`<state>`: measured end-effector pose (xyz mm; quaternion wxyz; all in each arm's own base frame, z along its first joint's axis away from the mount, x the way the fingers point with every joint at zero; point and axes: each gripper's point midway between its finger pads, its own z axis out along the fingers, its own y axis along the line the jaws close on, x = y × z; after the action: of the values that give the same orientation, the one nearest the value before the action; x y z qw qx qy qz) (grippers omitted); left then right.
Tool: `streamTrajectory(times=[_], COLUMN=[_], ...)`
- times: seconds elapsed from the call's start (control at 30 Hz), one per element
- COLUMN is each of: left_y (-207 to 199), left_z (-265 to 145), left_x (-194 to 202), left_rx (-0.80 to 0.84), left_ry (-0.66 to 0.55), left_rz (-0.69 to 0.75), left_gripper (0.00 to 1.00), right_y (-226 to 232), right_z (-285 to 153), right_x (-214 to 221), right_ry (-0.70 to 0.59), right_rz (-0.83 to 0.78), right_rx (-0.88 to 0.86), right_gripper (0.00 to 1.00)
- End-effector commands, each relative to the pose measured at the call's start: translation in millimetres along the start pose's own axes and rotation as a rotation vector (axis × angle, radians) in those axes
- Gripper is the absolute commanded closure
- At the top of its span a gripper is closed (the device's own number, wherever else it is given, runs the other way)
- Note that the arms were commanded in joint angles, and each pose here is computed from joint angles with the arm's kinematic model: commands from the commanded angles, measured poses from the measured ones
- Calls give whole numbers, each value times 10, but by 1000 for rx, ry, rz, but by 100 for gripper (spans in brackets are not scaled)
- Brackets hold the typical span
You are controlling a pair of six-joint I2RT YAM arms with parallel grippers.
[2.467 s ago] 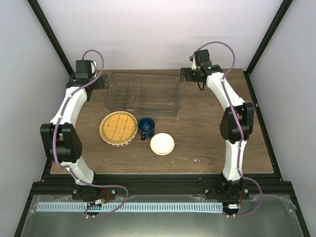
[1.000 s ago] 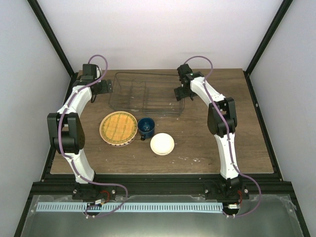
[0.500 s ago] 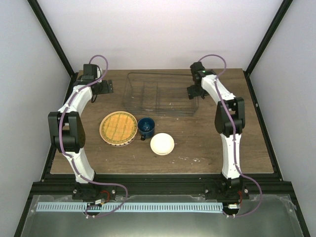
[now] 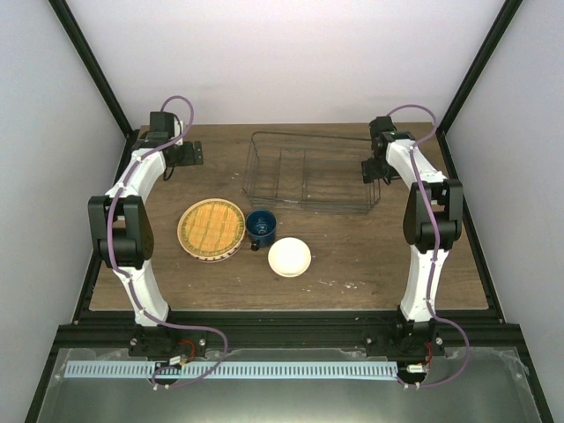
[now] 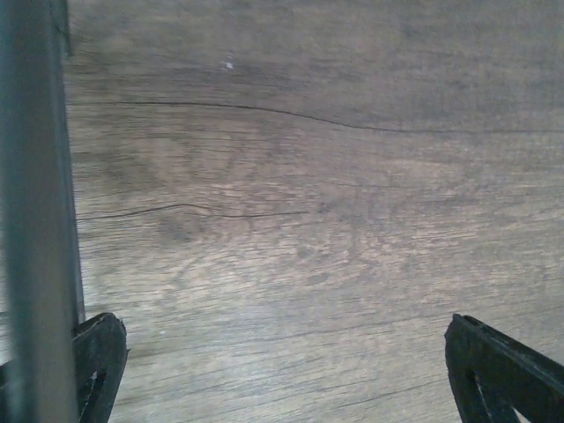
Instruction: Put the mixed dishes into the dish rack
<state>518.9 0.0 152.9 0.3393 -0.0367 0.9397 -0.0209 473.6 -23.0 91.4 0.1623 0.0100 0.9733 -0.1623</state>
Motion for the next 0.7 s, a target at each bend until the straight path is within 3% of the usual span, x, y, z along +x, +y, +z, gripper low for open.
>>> streamTrajectory(times=[0.0, 0.67], left_y=[-21, -25], left_z=[23, 21], left_x=[-34, 44], left_rx=[18, 20], left_ry=[2, 15], left_rz=[6, -1], left_gripper=[0, 0], right_y=[-424, -1205], right_z=[-19, 197], right_x=[22, 17], right_ry=[-18, -21], right_rz=[63, 143], right_rx=[72, 169], right_gripper=[0, 0])
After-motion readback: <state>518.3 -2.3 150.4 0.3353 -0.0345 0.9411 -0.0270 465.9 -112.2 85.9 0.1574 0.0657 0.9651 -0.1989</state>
